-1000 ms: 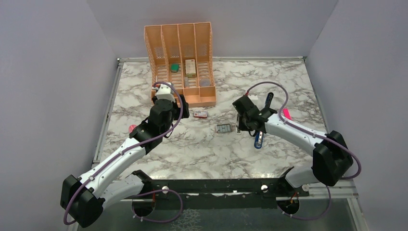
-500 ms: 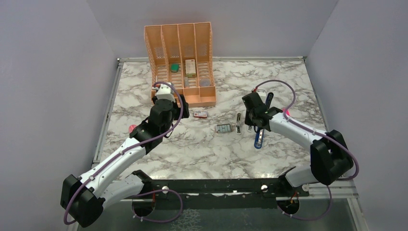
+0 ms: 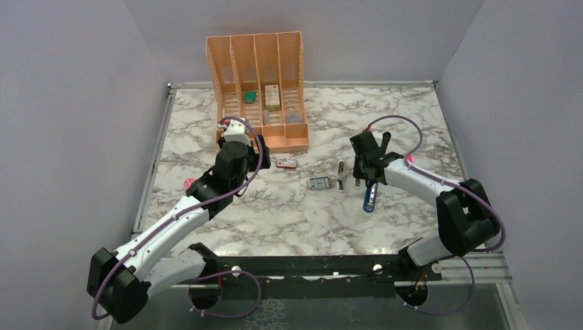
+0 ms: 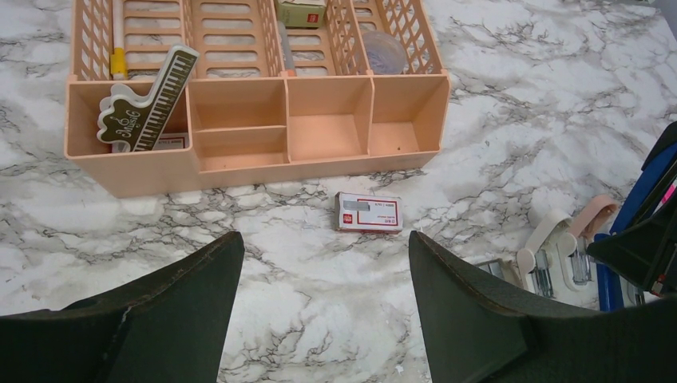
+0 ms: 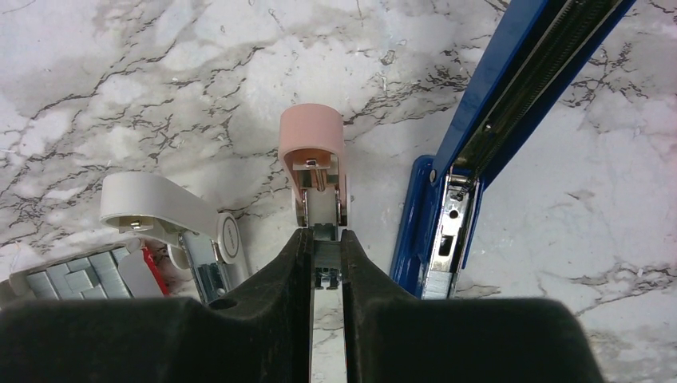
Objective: Load the staples into the stapler
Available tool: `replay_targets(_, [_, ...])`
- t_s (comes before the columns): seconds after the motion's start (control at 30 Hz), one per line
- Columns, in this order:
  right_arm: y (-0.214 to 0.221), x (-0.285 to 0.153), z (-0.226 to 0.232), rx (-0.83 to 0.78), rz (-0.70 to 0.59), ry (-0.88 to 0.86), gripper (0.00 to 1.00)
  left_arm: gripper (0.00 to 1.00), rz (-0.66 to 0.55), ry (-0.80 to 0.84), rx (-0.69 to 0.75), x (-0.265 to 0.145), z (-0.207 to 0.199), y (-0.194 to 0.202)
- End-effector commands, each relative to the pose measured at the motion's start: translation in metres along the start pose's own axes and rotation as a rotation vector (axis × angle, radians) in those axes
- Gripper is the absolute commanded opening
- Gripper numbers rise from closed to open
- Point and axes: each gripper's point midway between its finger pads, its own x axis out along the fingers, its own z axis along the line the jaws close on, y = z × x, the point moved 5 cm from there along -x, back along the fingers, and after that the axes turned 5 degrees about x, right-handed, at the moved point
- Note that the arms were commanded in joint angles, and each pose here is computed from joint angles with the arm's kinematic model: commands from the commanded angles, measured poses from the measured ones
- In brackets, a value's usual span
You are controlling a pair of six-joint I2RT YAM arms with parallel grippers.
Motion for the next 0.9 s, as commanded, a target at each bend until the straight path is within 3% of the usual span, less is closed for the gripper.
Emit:
replay_targets(0.0, [0.0027, 0.0074, 0.0017, -0.004, 0.007, -0.030, 0.18, 0.77, -0.012, -0.021, -0.001, 0.0016, 0.0026, -0.0025])
replay_targets(0.87, [0.0033, 0.0100, -0.0018, -0.008, 0.014, -0.028, 0.17, 0.77, -0.007, -0.024, 0.001, 0.0020, 0.0032, -0.0009])
